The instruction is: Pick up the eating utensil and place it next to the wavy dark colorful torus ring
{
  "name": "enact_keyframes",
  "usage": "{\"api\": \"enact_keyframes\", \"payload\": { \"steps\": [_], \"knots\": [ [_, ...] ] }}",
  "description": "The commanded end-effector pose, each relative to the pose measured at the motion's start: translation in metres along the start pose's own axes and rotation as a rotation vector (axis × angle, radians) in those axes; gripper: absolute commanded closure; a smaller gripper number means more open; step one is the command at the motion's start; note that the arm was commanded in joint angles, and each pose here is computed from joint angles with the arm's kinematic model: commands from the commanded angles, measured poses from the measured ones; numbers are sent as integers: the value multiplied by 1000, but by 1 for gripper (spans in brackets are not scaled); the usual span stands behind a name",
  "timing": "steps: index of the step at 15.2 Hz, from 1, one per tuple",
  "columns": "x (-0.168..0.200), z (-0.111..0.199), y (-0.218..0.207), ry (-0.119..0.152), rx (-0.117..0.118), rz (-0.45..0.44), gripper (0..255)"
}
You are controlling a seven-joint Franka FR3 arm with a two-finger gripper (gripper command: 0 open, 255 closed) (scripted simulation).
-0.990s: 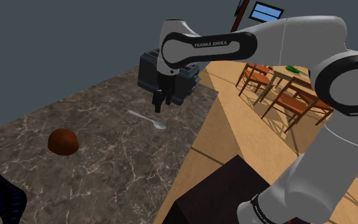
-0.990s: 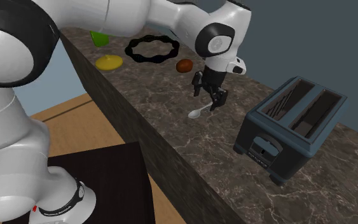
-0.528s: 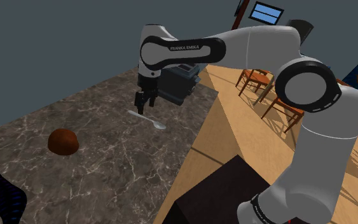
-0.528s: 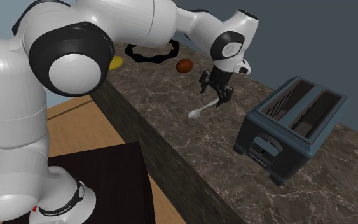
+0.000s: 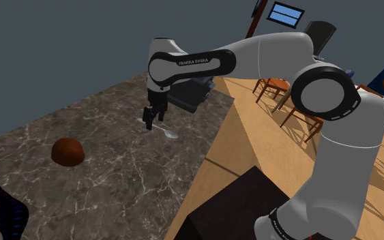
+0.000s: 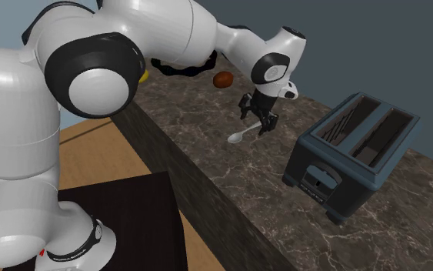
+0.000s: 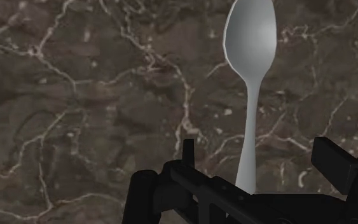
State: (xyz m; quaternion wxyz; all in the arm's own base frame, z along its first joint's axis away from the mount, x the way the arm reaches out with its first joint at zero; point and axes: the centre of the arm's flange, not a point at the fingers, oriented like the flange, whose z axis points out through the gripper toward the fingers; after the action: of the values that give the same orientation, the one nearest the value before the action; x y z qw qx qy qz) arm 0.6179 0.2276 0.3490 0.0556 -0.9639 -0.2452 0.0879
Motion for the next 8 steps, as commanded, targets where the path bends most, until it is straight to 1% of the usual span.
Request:
{"api": "enact_keyframes", "payload": {
  "steps": [1, 6, 7, 8],
  "knots": [
    [0, 2, 0, 1, 0, 0, 0],
    [0, 2, 0, 0, 0, 0, 0],
    [0, 2, 0, 0, 0, 0, 255],
    [0, 2, 0, 0, 0, 0, 255]
  ]
}}
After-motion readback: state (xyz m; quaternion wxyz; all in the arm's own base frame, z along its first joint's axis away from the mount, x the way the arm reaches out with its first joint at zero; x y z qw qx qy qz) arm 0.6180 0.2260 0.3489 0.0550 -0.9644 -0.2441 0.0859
